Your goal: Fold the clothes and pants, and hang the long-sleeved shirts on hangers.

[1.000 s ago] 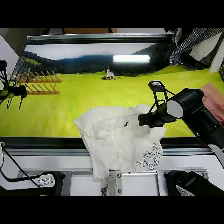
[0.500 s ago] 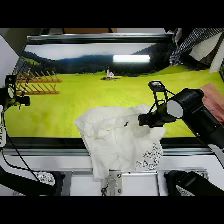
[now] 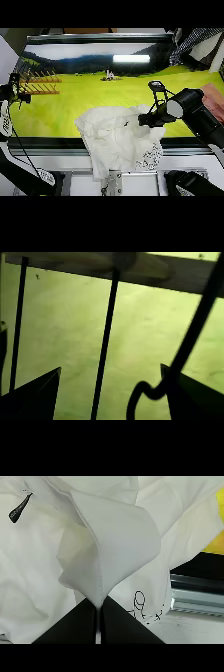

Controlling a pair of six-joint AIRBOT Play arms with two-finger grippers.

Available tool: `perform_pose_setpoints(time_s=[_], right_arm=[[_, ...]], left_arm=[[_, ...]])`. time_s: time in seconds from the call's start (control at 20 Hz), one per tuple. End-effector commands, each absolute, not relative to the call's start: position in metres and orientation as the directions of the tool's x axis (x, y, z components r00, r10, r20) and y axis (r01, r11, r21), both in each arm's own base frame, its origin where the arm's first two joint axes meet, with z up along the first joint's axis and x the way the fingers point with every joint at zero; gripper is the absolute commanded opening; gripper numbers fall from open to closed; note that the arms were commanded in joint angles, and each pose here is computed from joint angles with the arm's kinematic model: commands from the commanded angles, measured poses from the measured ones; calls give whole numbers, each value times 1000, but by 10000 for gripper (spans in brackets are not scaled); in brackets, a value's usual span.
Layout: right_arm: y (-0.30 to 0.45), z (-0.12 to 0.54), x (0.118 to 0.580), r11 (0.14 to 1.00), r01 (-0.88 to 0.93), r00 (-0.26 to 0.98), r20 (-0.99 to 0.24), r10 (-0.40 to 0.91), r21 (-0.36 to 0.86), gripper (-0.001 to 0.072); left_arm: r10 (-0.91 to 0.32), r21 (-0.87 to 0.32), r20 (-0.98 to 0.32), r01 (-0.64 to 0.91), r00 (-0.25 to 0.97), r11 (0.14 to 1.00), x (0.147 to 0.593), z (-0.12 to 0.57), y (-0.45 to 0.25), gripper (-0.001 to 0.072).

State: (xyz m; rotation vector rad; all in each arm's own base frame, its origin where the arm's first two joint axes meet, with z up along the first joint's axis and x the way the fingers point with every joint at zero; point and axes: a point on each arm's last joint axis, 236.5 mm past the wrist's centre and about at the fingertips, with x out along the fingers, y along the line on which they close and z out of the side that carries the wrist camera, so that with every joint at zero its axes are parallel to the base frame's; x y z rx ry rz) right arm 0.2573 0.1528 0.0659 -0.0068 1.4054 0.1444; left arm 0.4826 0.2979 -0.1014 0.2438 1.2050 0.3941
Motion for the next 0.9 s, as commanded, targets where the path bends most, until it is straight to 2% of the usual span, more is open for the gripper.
perform_pose_setpoints(time_s=[0.0, 0.1, 0.15, 0.2, 0.25, 0.3, 0.4, 0.45, 0.65, 0.85], right_arm=[[153, 65, 257, 991, -106, 156, -983, 96, 80, 15], [153, 65, 257, 991, -106, 156, -983, 97, 81, 15], [153, 65, 257, 991, -106, 156, -983, 96, 80, 15], [153, 65, 257, 991, -106, 156, -983, 96, 80, 15], [153, 65, 257, 991, -106, 156, -983, 97, 81, 15], [153, 65, 257, 991, -106, 156, -983, 97, 81, 15], [153, 65, 257, 991, -106, 156, -983, 97, 81, 15], [153, 65, 257, 991, -106, 156, -983, 96, 80, 15], [153, 65, 257, 991, -106, 156, -983, 97, 81, 14], [153, 65, 257, 991, -106, 156, -983, 96, 80, 15]], left_arm=[[408, 376, -879, -168, 246, 911, 477, -123, 299, 705], [402, 367, -885, -181, 233, 912, 475, -129, 298, 704], [402, 363, -886, -195, 232, 911, 475, -130, 298, 623], [402, 360, -885, -203, 233, 910, 475, -129, 298, 434], [402, 360, -886, -205, 232, 910, 475, -129, 298, 299], [401, 359, -888, -206, 226, 910, 474, -130, 298, 188], [400, 359, -890, -206, 220, 910, 472, -130, 297, 37], [400, 358, -890, -205, 219, 911, 472, -130, 297, 16], [400, 362, -888, -192, 225, 912, 476, -125, 290, 14], [423, 383, -859, -186, 288, 905, 490, -83, 279, 14]])
